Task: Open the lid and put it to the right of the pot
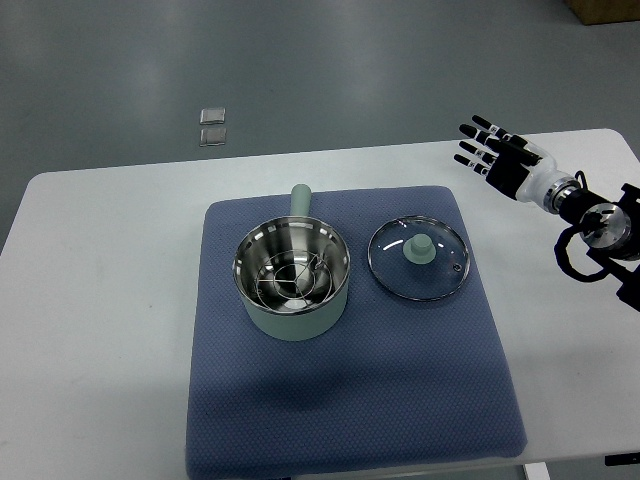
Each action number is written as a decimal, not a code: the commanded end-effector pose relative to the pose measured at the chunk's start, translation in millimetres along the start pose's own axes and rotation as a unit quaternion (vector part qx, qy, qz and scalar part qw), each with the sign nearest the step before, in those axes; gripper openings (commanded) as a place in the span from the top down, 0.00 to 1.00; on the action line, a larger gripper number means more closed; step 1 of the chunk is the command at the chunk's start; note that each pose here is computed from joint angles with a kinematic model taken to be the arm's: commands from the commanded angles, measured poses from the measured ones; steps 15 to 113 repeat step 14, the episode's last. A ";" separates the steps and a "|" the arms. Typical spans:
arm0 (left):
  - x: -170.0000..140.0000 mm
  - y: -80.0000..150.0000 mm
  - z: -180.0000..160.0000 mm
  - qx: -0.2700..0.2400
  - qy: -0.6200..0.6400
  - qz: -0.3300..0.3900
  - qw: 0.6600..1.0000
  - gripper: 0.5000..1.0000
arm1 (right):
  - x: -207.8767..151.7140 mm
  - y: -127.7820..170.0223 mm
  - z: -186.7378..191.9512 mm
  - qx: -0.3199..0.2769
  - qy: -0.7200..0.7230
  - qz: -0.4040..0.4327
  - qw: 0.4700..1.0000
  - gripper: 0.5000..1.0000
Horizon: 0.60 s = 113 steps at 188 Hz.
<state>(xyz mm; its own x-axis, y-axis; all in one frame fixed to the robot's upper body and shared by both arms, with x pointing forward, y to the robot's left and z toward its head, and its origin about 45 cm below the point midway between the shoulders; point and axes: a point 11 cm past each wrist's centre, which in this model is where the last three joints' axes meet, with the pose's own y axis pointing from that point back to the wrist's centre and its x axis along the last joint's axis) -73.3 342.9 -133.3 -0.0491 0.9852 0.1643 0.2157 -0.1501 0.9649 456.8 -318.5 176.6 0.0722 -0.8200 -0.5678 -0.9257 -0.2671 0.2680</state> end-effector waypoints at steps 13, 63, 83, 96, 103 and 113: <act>0.0 0.0 -0.1 0.000 0.000 0.000 1.000 0.00 | -2.5 -0.1 3.5 -0.007 0.014 -0.009 1.000 0.14; 0.0 0.0 -0.1 0.000 0.000 0.000 1.000 0.00 | -2.3 0.4 3.8 -0.008 0.014 -0.011 1.000 0.14; 0.0 0.0 -0.1 0.000 0.000 0.000 1.000 0.00 | -2.3 0.4 3.8 -0.008 0.014 -0.011 1.000 0.14; 0.0 0.0 -0.1 0.000 0.000 0.000 1.000 0.00 | -2.3 0.4 3.8 -0.008 0.014 -0.011 1.000 0.14; 0.0 0.0 -0.1 0.000 0.000 0.000 1.000 0.00 | -2.3 0.4 3.8 -0.008 0.014 -0.011 1.000 0.14; 0.0 0.0 -0.1 0.000 0.000 0.000 1.000 0.00 | -2.3 0.4 3.8 -0.008 0.014 -0.011 1.000 0.14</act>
